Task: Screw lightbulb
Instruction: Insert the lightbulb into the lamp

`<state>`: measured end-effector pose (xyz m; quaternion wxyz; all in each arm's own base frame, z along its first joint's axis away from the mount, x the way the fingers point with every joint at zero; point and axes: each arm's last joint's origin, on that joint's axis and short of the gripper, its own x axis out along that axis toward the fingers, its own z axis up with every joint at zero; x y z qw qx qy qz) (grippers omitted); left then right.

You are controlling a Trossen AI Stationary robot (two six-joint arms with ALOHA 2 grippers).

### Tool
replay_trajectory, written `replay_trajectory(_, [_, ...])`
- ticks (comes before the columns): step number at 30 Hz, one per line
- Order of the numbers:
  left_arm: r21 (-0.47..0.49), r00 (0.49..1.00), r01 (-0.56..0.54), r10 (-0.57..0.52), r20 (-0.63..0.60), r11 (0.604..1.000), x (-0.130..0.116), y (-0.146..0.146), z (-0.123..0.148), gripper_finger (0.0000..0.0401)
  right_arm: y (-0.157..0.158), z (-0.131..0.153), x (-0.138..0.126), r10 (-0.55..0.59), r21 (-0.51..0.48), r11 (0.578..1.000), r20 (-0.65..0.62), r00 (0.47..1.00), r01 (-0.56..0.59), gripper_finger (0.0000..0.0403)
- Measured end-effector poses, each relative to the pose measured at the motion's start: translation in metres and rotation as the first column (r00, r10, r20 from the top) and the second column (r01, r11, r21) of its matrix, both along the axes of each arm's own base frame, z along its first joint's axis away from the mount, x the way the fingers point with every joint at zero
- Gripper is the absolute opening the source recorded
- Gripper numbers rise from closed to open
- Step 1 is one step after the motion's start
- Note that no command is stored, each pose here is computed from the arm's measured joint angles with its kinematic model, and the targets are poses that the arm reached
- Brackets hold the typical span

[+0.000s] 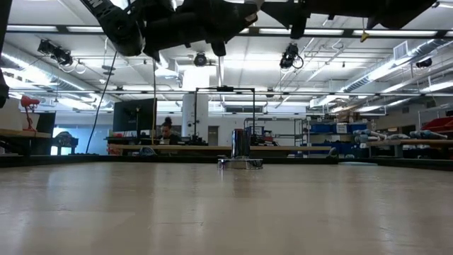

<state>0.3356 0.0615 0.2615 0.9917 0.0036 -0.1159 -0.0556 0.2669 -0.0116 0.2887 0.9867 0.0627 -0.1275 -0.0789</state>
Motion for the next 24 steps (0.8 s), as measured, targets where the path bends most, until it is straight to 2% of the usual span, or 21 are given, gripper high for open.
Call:
replay_trajectory(9, [0.0,1.0,0.009,-0.009,-0.015,1.0,0.0,0.0,-0.001,0.0095,-0.005,0.0,0.001,0.033,-0.015,0.999,0.004,0.999,-0.033,0.0317])
replay_trajectory(24, [-0.022,1.0,0.007,-0.007,-0.022,1.0,0.001,0.0,-0.002,0.0095,-0.01,-0.002,0.001,0.019,-0.023,1.0,-0.017,1.0,-0.019,0.031])
